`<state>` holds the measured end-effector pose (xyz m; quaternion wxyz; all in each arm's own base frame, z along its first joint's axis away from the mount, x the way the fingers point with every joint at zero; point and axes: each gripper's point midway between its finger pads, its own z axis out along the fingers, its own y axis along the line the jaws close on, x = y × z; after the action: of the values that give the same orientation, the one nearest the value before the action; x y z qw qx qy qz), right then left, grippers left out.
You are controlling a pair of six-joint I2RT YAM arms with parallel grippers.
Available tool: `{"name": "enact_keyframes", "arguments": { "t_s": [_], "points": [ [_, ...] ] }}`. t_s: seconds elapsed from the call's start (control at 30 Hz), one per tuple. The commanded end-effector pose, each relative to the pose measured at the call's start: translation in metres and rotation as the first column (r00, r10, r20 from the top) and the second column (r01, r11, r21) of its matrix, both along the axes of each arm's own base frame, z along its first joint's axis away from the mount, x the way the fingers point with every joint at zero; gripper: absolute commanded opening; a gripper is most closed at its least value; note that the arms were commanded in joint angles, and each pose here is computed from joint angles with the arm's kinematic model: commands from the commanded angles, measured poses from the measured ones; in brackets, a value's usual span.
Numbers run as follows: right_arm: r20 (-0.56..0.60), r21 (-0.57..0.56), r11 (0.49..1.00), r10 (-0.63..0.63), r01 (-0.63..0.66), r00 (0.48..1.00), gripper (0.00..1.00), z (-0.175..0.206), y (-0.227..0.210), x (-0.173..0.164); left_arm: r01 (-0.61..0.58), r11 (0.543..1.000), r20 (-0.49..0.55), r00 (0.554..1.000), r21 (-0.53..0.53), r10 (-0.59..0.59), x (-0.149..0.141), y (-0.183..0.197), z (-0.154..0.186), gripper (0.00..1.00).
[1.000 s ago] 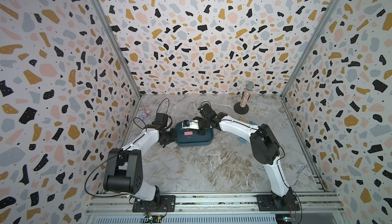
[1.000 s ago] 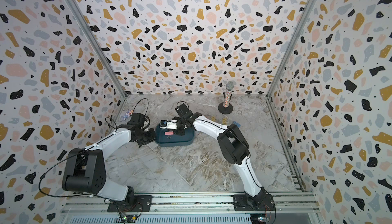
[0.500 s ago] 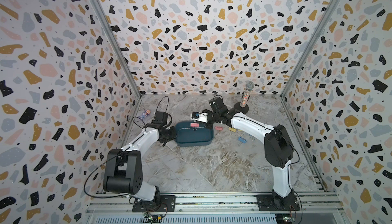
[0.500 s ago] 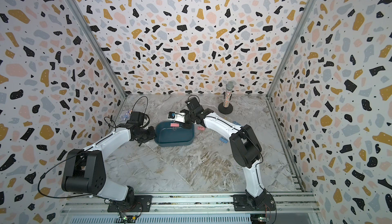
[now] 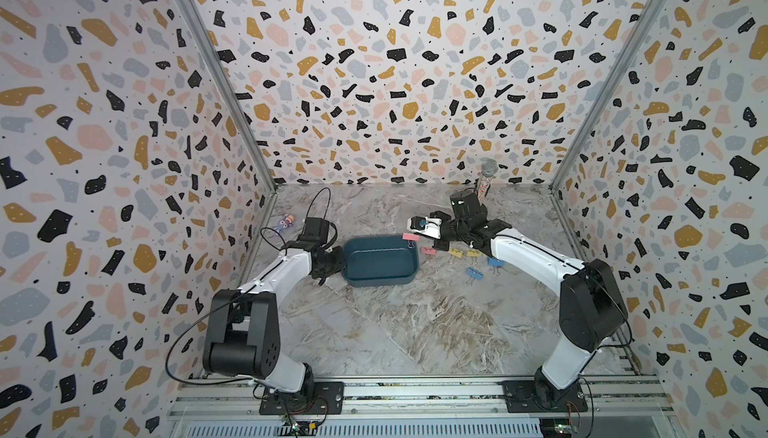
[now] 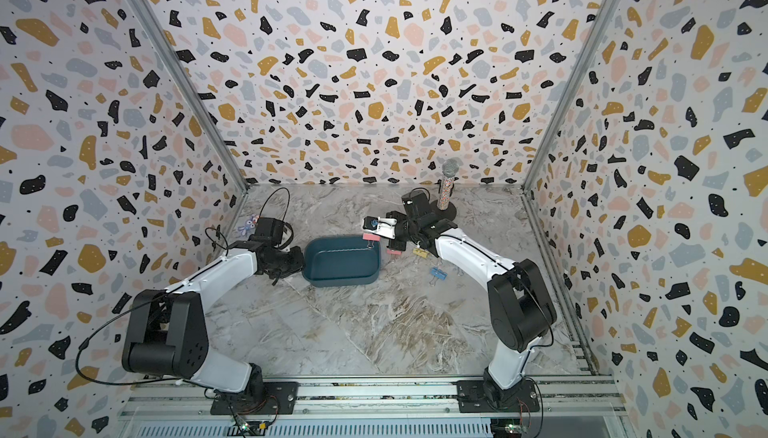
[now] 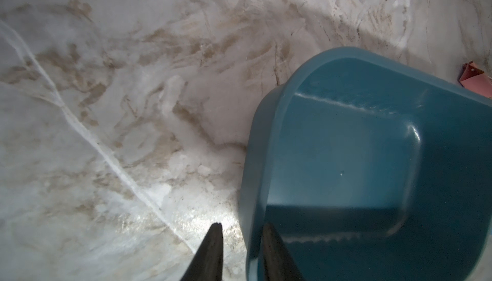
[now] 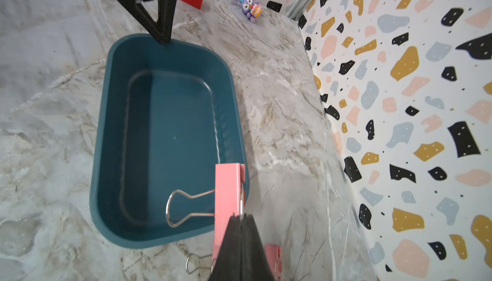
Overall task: Take out the binder clips from the storage box
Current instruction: Pick up the binder clip from the storage box, then place the binder clip at the center of the board.
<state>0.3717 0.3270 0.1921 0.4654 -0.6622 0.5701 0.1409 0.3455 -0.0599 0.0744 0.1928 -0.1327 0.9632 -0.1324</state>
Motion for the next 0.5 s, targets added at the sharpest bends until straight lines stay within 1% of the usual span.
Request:
{"name": "enact_keyframes", "arguments": {
  "t_s": [0.0, 0.3, 0.33, 0.37, 0.47],
  "points": [
    [0.059, 0.006, 1.0, -0.006, 0.006, 0.998, 0.0, 0.014, -0.01, -0.002, 0.002, 1.0, 0.048, 0.999, -0.014, -0.001, 0.012, -0.003, 0.008, 0.29],
    [0.076, -0.063, 0.995, -0.07, 0.075, 0.995, 0.0, -0.01, -0.04, -0.014, -0.026, 0.999, 0.083, 0.996, -0.028, 0.028, 0.013, -0.002, 0.01, 0.29],
    [0.074, -0.069, 0.995, -0.073, 0.078, 0.995, 0.0, -0.015, -0.043, -0.017, -0.029, 0.999, 0.083, 0.996, -0.028, 0.031, 0.013, -0.002, 0.009, 0.3],
    [0.099, -0.058, 0.995, -0.073, 0.079, 0.992, 0.0, -0.013, -0.043, -0.017, -0.033, 0.999, 0.088, 0.996, -0.03, 0.036, 0.014, -0.002, 0.008, 0.29],
    [0.092, -0.089, 0.992, -0.076, 0.085, 0.993, 0.0, -0.021, -0.052, -0.025, -0.043, 0.998, 0.098, 0.994, -0.05, 0.047, 0.016, -0.004, 0.008, 0.3]
  ]
}}
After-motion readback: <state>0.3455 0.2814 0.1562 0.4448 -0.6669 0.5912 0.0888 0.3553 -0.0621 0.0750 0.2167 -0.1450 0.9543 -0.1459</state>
